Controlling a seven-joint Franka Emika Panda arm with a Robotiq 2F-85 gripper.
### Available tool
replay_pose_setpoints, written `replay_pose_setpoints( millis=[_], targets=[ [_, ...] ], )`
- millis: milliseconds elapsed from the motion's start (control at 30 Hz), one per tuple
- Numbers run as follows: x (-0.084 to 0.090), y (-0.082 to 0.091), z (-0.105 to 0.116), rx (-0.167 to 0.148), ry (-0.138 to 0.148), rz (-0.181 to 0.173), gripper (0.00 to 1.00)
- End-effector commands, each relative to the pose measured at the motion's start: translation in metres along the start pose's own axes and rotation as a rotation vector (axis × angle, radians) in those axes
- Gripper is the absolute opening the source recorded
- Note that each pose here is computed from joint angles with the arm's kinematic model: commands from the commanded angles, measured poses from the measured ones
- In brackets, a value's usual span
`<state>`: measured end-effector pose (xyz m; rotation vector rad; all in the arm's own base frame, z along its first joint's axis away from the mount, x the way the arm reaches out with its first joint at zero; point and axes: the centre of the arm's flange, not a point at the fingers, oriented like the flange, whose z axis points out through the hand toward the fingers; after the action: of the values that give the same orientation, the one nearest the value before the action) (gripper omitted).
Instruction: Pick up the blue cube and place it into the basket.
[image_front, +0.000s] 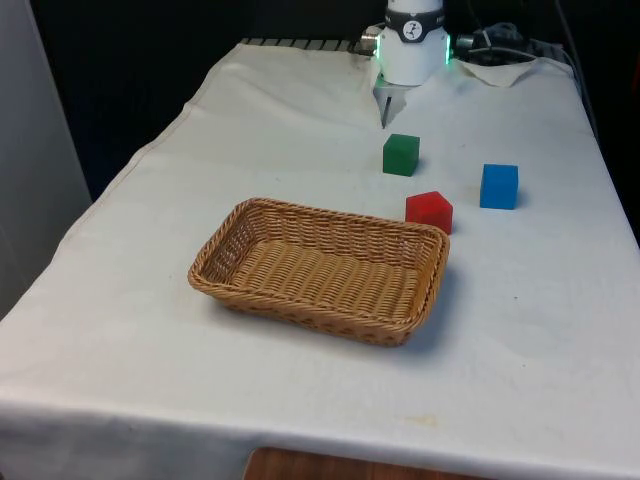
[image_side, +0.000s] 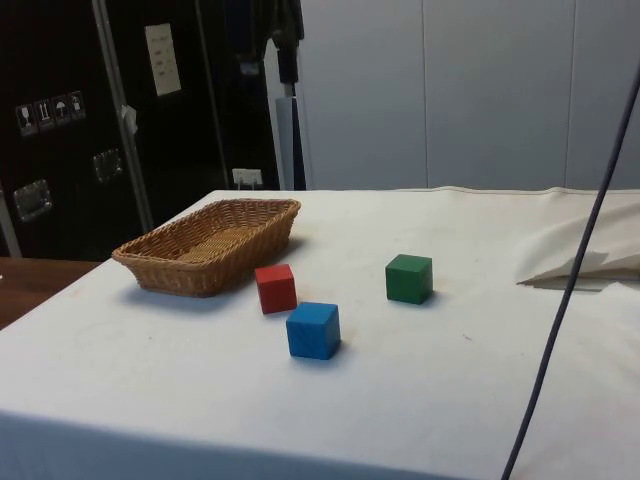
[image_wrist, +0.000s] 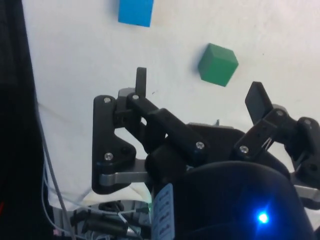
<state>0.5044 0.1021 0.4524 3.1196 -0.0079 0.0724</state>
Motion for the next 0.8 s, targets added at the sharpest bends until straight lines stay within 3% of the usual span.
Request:
replay_pose_setpoints(
  millis=[0,400,700,733,767],
  targets=[
    [-0.001,-0.006,0.005,0.012,0.008,-0.006,1.00],
    [-0.002,-0.010,0.014,0.010,-0.002,-0.025,1.00],
    [-0.014,-0.028,0.033,0.024,-0.002,-0.058,1.00],
    [-0.013,-0.026,0.032,0.014,-0.010,-0.057,1.00],
    [-0.015,-0.030,0.034,0.024,-0.001,-0.062,1.00]
  ],
)
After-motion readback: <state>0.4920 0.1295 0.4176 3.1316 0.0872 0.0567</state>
